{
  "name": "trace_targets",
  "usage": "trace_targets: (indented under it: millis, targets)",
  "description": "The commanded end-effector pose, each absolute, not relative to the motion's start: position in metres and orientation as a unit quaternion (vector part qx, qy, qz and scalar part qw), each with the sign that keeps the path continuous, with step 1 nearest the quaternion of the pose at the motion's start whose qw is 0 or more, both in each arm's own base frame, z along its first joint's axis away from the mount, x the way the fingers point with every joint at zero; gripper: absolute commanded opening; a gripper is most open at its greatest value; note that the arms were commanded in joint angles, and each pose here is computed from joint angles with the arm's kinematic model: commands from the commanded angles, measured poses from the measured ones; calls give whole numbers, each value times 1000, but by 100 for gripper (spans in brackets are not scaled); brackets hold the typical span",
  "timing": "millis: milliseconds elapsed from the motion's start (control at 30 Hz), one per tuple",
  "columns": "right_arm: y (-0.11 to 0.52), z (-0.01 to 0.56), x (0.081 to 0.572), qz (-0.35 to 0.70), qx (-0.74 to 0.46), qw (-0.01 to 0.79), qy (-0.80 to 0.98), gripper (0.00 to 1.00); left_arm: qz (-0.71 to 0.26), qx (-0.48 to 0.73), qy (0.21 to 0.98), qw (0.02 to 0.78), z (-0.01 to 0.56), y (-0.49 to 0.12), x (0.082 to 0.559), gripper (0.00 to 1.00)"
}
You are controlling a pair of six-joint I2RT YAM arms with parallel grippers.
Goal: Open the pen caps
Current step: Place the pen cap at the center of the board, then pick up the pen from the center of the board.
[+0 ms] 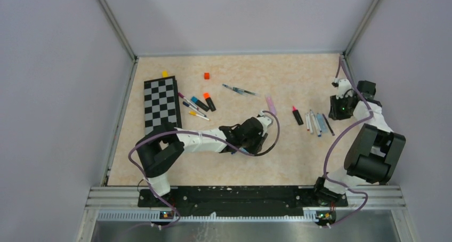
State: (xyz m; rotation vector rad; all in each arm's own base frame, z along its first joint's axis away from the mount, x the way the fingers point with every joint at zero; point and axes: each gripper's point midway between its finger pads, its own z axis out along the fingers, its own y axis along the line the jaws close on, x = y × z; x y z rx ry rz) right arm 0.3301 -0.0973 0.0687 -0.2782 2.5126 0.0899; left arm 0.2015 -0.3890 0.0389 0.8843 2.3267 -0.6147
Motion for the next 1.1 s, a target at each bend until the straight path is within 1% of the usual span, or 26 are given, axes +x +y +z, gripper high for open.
trace_targets:
  millis: [0,100,167,233,333,433,467,500,567,667,867,1067]
  targets:
    - [-90,104,337,39,-114,359,925,26,-267,314,841,351,98,-399,210,39]
    - [-77,120,337,63,-122,386,912,26,-269,304,827,389,116,-391,216,41]
    - [-64,132,336,91,-130,403,901,27,-260,288,823,416,128,-381,222,45]
    - [-49,145,335,123,-144,420,887,27,-241,267,822,441,136,-368,229,53]
    - [-28,167,330,166,-167,448,862,28,-209,245,819,475,145,-346,238,70]
    - [-10,183,323,203,-187,471,838,29,-181,223,812,508,154,-324,248,90]
    - [-3,188,321,215,-194,480,828,31,-175,216,812,513,155,-317,250,96]
    - [2,192,318,224,-201,489,819,33,-173,211,812,516,155,-312,253,98]
    - [13,194,312,246,-215,503,800,43,-174,201,815,516,154,-302,258,99]
    - [21,192,305,256,-226,516,785,51,-192,180,822,505,150,-289,264,99]
    - [26,187,302,269,-231,513,782,52,-240,111,831,489,147,-257,290,99]
    - [28,188,300,275,-226,512,782,52,-264,32,844,466,149,-231,327,99]
